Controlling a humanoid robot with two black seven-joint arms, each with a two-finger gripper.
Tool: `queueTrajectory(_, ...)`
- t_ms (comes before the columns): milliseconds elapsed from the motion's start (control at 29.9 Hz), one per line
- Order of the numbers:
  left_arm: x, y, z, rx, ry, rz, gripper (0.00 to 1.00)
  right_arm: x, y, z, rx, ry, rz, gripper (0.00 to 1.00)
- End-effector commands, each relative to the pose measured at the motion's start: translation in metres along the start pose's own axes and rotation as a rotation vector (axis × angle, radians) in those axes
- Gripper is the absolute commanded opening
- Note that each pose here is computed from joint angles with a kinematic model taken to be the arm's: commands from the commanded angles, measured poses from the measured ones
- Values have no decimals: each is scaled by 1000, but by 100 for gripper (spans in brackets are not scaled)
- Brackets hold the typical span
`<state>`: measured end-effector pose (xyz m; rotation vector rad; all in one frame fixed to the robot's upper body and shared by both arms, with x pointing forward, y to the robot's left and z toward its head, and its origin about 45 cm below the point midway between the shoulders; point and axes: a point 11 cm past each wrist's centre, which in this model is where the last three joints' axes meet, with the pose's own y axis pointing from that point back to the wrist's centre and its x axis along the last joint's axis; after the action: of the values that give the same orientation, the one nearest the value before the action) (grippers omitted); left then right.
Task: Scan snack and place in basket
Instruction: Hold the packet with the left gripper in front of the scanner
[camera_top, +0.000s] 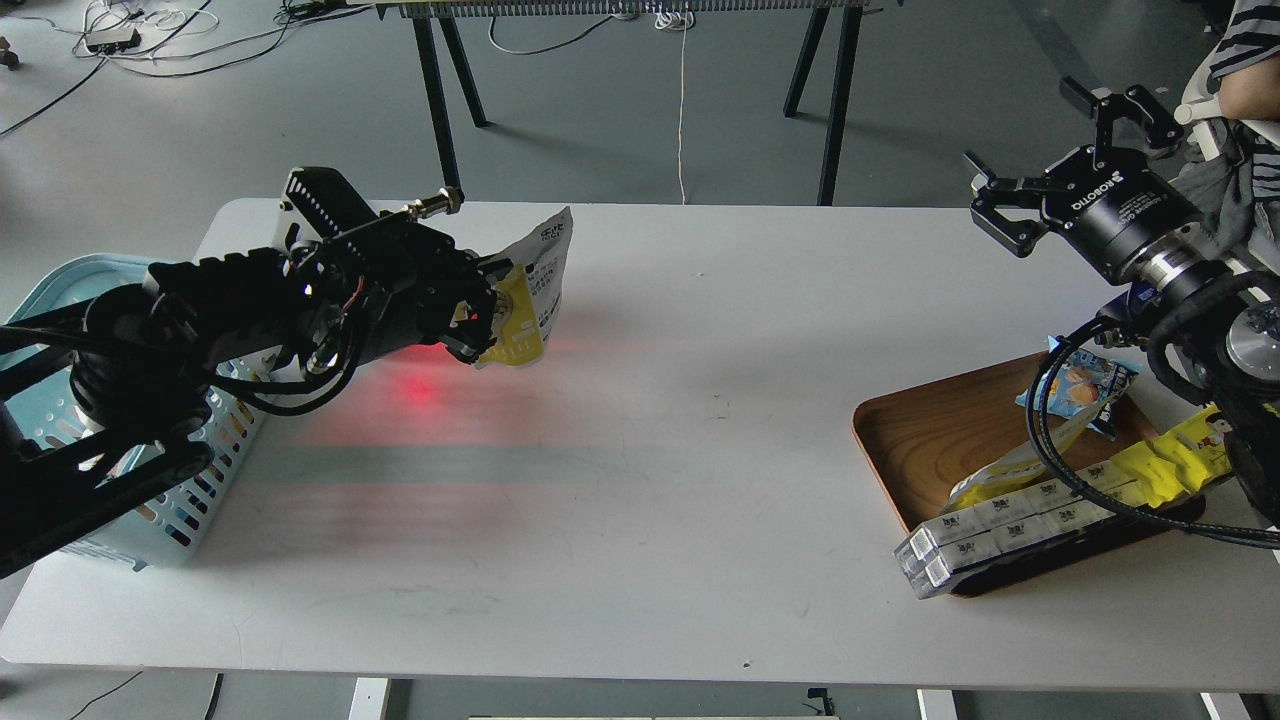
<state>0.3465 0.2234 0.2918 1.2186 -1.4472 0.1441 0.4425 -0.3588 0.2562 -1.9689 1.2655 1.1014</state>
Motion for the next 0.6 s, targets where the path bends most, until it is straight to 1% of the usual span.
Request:
queueTrajectory(0, 7, 2, -3, -7, -9, 12, 0, 0, -1, 0, 0, -1, 0, 100)
queueTrajectory(200, 20, 4, -3, -33, -7, 37, 0, 0, 0, 0, -2, 2, 1, 100)
queueTrajectory(568, 22, 7, -3, -75, 127, 45, 0, 1, 1, 1, -2, 0, 4, 100)
